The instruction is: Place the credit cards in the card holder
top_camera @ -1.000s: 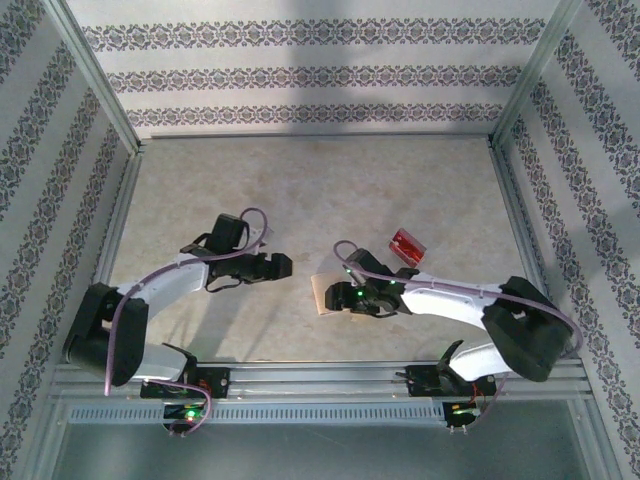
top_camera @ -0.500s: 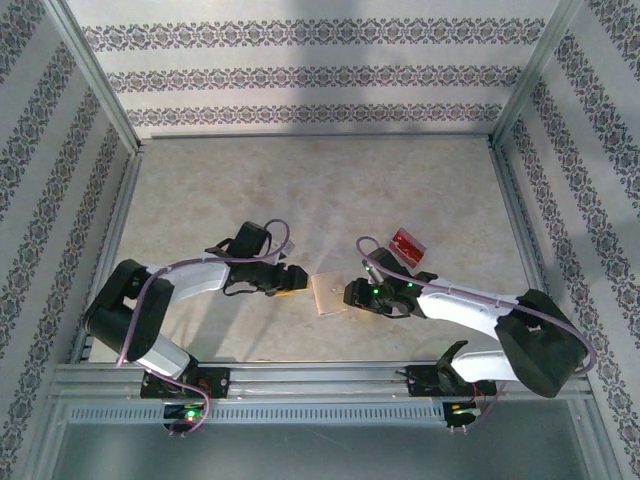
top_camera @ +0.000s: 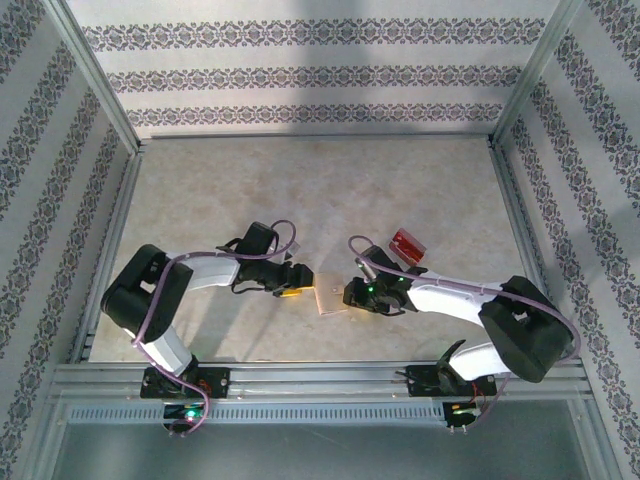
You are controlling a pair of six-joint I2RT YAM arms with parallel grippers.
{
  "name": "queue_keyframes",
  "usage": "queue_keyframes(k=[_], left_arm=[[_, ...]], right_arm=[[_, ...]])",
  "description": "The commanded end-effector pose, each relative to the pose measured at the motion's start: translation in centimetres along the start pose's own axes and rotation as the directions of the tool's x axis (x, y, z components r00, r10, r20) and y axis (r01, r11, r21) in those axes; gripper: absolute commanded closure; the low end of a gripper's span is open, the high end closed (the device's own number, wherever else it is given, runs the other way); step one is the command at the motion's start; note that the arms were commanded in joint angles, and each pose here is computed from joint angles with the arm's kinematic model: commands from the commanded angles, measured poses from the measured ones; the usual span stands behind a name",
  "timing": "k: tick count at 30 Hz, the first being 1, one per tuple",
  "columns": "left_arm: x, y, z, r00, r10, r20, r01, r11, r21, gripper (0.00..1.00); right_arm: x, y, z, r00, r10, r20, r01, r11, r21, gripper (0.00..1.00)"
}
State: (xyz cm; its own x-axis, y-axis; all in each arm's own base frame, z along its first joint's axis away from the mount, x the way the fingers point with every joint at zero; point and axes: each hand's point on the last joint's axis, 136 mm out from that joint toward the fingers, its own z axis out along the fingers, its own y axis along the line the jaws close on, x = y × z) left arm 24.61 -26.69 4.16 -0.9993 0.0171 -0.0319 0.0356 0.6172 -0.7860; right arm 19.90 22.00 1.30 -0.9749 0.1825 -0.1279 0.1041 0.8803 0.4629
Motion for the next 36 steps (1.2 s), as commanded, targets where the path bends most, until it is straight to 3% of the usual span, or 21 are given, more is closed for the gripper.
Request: queue_keyframes(k=[1, 9, 20, 26, 30, 36], left_arm=[[-0.9, -1.4, 0.5, 1.0, 0.008, 0.001, -0.008, 0.999, 0.041, 0.4], [-1.2, -1.7, 1.6, 0.999, -0.026, -0.023, 0.028, 0.997, 0.072, 0.44], [-1.6, -1.8, 3.8, 0.995, -0.06, -0.077, 0.067, 0.994, 0.085, 0.58], [-1.6, -1.8, 3.8, 0.994, -0.071, -0.081, 0.077, 0.995, 0.069, 0.8], [-2.2, -3.0, 2.9, 0.998, -0.015, -0.062, 0.018, 0.998, 0.058, 1.0], [-2.4, -4.4, 0.7, 0.998, 0.064, 0.003, -0.064, 0.997, 0.041, 1.0]], right_arm=[[0.4, 3.1, 1.8, 0.999, -0.045, -0.008, 0.044, 0.994, -0.1, 0.67], [0.8, 3.8, 2.6, 0.998, -0.054, -0.024, 0.051, 0.993, -0.106, 0.68], [0.8, 3.6, 2.9, 0.998, -0.059, -0.025, 0.057, 0.994, -0.089, 0.69], [0.6, 3.4, 2.3, 0.998, -0.069, -0.004, 0.068, 0.995, -0.078, 0.69], [0.3, 3.4, 0.9, 0.996, -0.076, 0.037, 0.078, 0.995, -0.069, 0.61], [-0.6, 4.5, -4.6, 0.977, -0.131, 0.17, 0.146, 0.986, -0.076, 0.52]])
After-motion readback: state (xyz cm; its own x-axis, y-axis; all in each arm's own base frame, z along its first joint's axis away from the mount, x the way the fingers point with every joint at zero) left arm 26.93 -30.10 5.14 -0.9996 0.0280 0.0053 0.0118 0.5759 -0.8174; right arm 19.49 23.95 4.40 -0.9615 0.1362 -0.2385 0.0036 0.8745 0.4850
